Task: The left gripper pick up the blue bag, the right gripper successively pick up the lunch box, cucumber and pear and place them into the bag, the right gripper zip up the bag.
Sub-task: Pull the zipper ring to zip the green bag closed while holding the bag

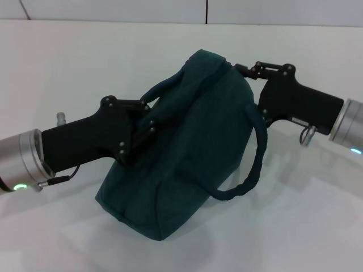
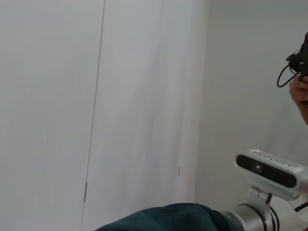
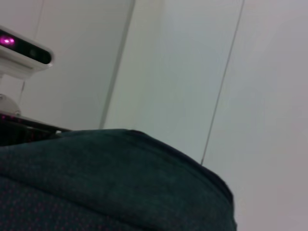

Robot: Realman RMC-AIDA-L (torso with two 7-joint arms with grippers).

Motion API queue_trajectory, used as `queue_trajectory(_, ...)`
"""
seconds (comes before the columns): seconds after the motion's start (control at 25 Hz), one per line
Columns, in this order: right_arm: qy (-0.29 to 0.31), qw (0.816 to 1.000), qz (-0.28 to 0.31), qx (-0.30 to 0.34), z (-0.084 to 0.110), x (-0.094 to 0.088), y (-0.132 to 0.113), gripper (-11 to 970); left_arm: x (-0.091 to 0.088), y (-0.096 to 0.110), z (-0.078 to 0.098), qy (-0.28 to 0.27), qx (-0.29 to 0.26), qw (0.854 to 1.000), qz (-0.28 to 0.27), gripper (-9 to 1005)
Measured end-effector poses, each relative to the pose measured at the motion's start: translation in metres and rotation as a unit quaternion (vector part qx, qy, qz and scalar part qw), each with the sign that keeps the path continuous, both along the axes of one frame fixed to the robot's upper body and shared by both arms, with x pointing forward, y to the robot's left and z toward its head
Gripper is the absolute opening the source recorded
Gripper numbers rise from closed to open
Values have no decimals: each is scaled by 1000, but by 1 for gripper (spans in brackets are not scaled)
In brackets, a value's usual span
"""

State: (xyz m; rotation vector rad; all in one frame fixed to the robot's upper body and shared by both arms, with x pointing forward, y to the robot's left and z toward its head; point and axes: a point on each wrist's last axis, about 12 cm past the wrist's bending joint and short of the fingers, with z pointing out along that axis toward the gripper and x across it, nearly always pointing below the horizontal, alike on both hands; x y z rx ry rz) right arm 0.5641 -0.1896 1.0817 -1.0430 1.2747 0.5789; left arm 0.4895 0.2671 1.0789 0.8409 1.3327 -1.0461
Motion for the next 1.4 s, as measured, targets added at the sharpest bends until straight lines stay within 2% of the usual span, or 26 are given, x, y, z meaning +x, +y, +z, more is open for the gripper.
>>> queue_trajectory(0.6,-15,998,-35,42,9,3,-11,377,-1,0,-1,-1,1,1000,-1,93)
queue_trajectory(0.96,-12,997,-67,39,5,7,-20,364,0,0,0,-3,3,1000,-2,92)
queue_trajectory(1.4,-9,999,-43,-1,3,14,0,349,0,-2,-1,-4,8,1000,-7,91)
